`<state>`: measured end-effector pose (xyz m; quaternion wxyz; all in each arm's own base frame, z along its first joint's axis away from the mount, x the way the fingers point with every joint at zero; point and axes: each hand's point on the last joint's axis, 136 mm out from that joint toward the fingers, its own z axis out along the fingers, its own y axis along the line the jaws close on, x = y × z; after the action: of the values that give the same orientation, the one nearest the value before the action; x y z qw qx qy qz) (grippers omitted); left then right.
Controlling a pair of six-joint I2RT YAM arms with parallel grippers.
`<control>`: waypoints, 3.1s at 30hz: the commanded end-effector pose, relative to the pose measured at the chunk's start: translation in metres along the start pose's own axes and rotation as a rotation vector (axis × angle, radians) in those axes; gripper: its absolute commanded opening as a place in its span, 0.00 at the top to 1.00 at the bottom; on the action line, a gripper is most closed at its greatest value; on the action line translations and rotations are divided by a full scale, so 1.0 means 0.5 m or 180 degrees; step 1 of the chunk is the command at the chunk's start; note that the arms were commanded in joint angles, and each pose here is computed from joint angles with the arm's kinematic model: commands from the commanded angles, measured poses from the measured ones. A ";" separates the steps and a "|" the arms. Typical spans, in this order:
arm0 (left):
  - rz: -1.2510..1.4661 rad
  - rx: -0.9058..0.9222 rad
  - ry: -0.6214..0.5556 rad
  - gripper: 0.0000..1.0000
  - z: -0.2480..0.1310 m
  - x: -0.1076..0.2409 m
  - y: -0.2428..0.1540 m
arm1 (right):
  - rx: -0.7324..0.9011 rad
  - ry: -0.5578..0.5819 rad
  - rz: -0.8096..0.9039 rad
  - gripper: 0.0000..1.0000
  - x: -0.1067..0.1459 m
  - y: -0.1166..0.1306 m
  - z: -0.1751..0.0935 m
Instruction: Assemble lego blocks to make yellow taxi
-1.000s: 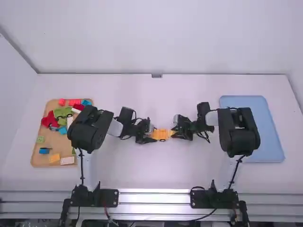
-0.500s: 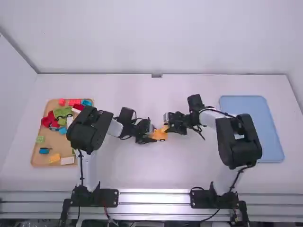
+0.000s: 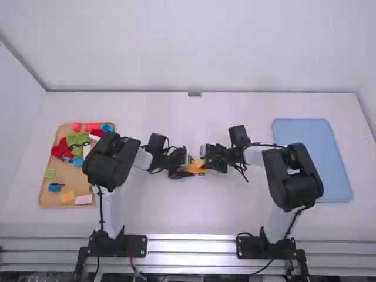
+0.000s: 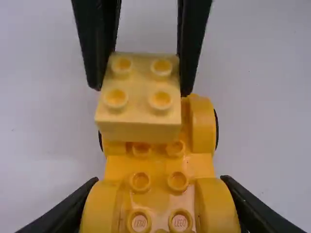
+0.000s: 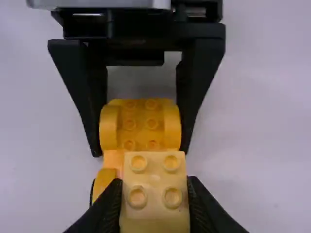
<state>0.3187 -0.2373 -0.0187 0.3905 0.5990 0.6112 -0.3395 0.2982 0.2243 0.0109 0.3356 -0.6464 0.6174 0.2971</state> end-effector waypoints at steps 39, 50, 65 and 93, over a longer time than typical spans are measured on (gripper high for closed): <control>-0.0345 -0.0124 0.0532 0.62 0.003 0.089 -0.020 | 0.0113 -0.0505 -0.0242 0.56 -0.087 -0.008 -0.078; -0.0340 -0.0126 0.0530 0.62 0.003 0.089 -0.020 | -0.0030 0.0146 0.0286 1.00 0.009 0.010 0.000; -0.0332 -0.0131 0.0525 0.62 0.004 0.087 -0.017 | -0.0247 0.0734 0.1013 1.00 0.113 0.033 0.035; -0.0353 -0.0116 0.0534 0.62 0.003 0.091 -0.023 | 0.0208 0.0378 0.0718 1.00 -0.002 -0.061 -0.030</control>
<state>0.3240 -0.2353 -0.0195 0.3883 0.5930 0.6248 -0.3275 0.3047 0.2293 0.0121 0.2625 -0.5707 0.7002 0.3393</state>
